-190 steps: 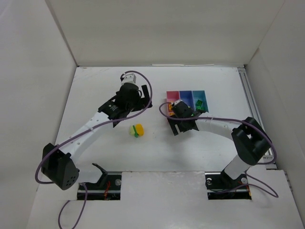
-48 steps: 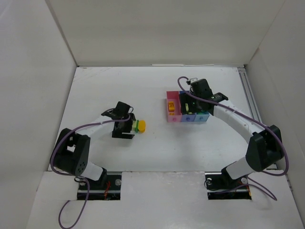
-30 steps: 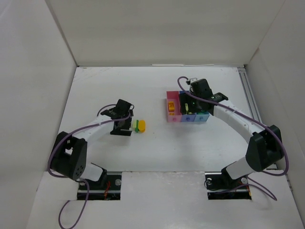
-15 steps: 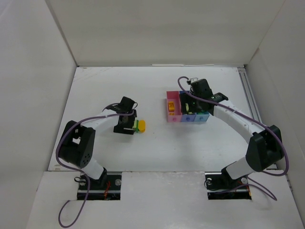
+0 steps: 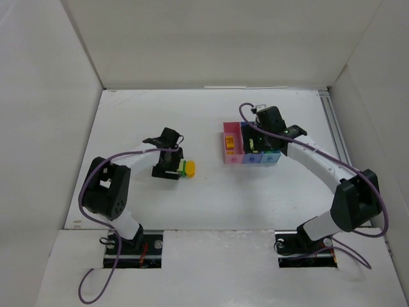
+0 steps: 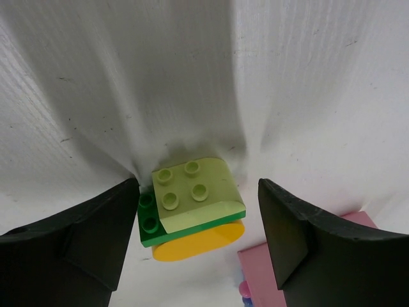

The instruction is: Sort the legos into containers by color

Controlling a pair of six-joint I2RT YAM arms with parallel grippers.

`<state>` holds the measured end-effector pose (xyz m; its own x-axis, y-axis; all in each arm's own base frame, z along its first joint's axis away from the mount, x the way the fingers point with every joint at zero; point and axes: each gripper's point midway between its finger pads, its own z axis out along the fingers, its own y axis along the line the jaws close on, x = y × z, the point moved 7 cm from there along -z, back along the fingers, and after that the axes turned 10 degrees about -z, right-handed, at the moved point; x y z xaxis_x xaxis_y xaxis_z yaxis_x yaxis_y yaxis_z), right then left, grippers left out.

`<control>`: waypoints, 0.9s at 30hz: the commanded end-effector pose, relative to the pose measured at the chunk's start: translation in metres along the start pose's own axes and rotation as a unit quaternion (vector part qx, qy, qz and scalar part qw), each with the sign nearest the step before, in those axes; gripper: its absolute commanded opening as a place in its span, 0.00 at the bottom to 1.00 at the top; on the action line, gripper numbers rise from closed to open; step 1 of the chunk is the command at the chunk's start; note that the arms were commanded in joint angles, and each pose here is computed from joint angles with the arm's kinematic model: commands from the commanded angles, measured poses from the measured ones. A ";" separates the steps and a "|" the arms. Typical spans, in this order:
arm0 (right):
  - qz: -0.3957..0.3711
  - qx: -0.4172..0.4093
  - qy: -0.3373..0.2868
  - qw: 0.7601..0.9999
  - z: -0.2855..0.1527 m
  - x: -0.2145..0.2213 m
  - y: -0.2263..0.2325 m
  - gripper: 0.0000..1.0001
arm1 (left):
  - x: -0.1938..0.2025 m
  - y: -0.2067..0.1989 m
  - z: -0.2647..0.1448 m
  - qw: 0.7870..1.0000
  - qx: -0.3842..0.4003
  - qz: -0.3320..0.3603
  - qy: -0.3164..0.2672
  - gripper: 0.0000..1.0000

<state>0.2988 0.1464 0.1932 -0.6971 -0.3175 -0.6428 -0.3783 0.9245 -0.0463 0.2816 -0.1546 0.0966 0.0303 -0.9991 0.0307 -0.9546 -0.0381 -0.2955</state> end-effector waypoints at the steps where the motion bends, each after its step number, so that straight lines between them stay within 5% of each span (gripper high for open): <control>1: 0.000 0.009 -0.027 1.000 -0.005 -0.007 -0.005 0.87 | -0.006 0.007 -0.001 1.000 -0.015 0.001 -0.008 0.70; 8: 0.000 0.004 -0.022 1.000 -0.002 -0.005 -0.004 0.87 | -0.001 0.008 0.008 1.000 -0.027 0.007 0.009 0.53; 20: 0.000 0.000 -0.026 1.000 -0.005 -0.006 -0.003 0.87 | 0.006 -0.004 0.007 0.999 -0.017 0.048 0.014 0.45; 27: -0.034 -0.044 -0.100 0.993 -0.023 -0.020 0.003 0.87 | 0.030 -0.041 -0.029 0.975 0.092 0.200 0.018 0.42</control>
<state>0.2960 0.1478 0.1942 -0.6659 -0.3322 -0.6680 -0.4161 0.9086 -0.0371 0.2961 -0.1744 0.1096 -0.2143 -0.9768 -0.0013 -0.9128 0.2007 -0.3556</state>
